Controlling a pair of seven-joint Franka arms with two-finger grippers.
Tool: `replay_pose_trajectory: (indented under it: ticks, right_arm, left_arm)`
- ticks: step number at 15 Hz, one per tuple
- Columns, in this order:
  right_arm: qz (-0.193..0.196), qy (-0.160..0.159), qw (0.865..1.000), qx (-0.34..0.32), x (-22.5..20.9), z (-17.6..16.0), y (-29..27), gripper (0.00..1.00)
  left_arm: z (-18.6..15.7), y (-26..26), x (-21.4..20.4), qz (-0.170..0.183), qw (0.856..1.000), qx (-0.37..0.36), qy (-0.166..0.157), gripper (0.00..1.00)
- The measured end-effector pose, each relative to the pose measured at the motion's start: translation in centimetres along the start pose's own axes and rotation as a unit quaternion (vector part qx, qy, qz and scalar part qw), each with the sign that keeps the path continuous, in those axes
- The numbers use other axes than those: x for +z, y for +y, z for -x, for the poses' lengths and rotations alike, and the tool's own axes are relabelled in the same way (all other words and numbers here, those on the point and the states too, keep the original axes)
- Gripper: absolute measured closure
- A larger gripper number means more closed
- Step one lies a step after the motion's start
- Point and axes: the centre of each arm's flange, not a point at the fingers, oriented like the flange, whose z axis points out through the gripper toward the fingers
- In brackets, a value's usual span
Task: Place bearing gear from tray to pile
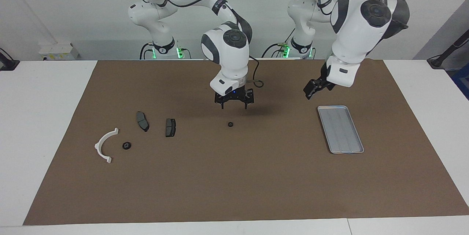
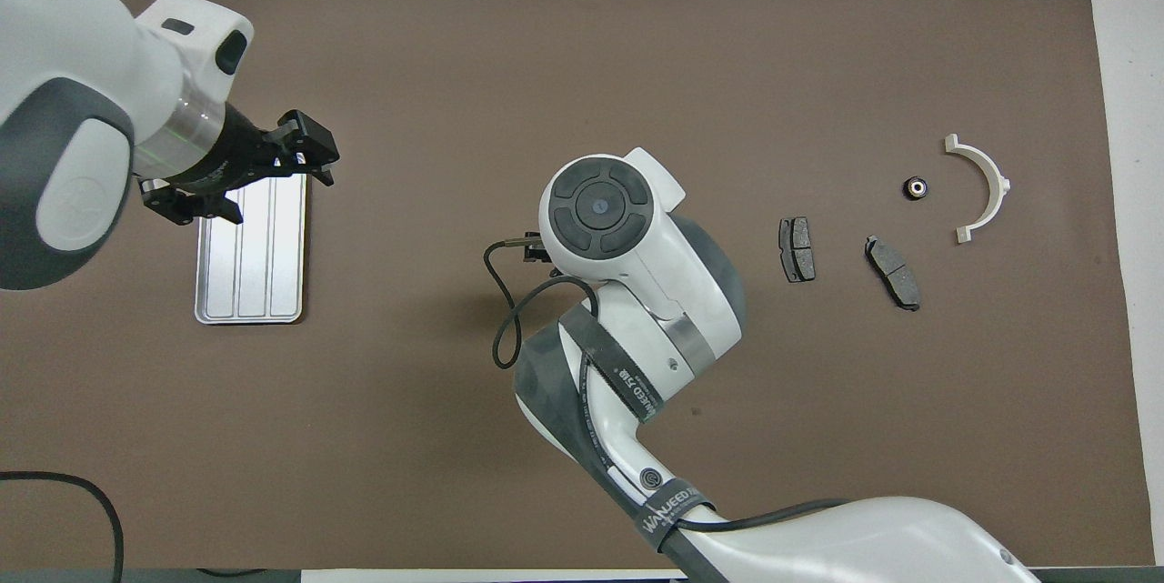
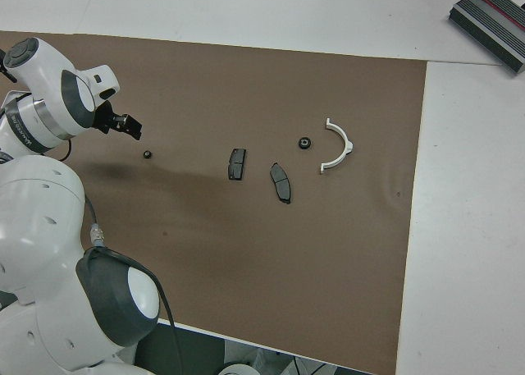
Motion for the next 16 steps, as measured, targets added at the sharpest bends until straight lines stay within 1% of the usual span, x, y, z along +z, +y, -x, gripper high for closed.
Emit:
replay_pose_trajectory:
  ticks: [2, 5, 9, 13, 15, 16]
  right_arm:
    - [0.001, -0.001, 1.0, -0.004, 1.7, -0.1, -0.5, 0.0]
    - [0.002, 0.003, 1.0, -0.013, 4.0, -1.1, 0.1, 0.0]
    - [0.005, 0.0, 1.0, -0.025, 5.1, -2.7, 2.0, 0.0]
    - [0.005, -0.001, 1.0, -0.03, 7.1, -2.9, 2.7, 0.0]
    - [0.008, -0.007, 0.999, -0.031, 8.2, -2.5, 2.8, 0.0]
    - [0.01, -0.009, 0.999, -0.031, 8.4, -2.3, 2.9, 0.03]
  left_arm:
    - [-0.9, -2.7, 0.0, 0.0, 1.0, 0.016, -0.004, 0.0]
    - [-2.1, -5.8, 0.4, -0.005, 0.999, 0.041, -0.008, 0.0]
    - [-3.4, -9.1, -0.2, 0.0, 0.999, 0.046, -0.004, 0.0]
    - [-3.3, -10.4, -1.1, 0.003, 0.999, 0.049, -0.001, 0.0]
    - [-2.7, -10.4, -1.6, -0.004, 0.999, 0.052, -0.002, 0.0]
    - [-2.4, -10.6, -2.2, -0.009, 0.999, 0.053, 0.001, 0.0]
